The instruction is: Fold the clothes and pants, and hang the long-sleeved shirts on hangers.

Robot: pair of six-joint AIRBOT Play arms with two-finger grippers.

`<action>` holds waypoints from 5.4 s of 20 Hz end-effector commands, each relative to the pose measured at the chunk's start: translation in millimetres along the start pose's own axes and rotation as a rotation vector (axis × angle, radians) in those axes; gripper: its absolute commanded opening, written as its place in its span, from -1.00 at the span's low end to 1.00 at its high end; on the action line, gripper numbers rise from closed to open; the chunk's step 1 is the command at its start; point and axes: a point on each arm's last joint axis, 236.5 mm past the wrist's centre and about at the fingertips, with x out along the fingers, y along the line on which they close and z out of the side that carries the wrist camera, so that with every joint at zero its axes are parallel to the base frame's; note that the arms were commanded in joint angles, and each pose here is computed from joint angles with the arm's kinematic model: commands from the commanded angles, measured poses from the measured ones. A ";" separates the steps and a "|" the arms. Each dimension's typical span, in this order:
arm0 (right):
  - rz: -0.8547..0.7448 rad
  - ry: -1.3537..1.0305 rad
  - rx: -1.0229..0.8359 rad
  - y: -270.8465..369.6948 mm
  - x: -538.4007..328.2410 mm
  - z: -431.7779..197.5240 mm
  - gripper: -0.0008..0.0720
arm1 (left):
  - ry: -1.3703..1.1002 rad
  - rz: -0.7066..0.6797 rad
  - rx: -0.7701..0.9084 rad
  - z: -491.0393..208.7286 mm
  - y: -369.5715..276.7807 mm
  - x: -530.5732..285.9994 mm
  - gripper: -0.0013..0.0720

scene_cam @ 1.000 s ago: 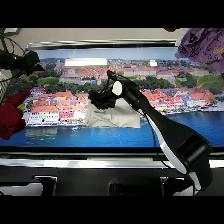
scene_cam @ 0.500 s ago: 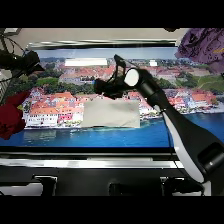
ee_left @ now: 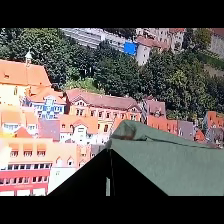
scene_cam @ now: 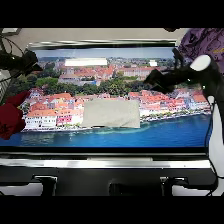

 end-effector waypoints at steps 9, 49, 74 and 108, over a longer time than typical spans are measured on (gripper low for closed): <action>0.234 0.232 0.188 -83.0 106.1 -98.5 0.63 | -0.003 0.003 -0.004 1.1 2.3 -0.9 -0.90; -0.622 -0.510 0.935 -353.1 -251.0 21.1 -0.89 | -0.012 0.065 0.006 3.1 17.6 0.1 -0.90; -1.092 -0.040 1.139 -370.5 -211.2 -232.5 -0.88 | -0.011 0.063 0.007 2.7 16.4 0.4 -0.90; -0.195 -0.223 -0.505 101.2 21.5 -59.0 -0.88 | 0.032 0.036 0.262 -80.6 -10.3 -57.8 -0.90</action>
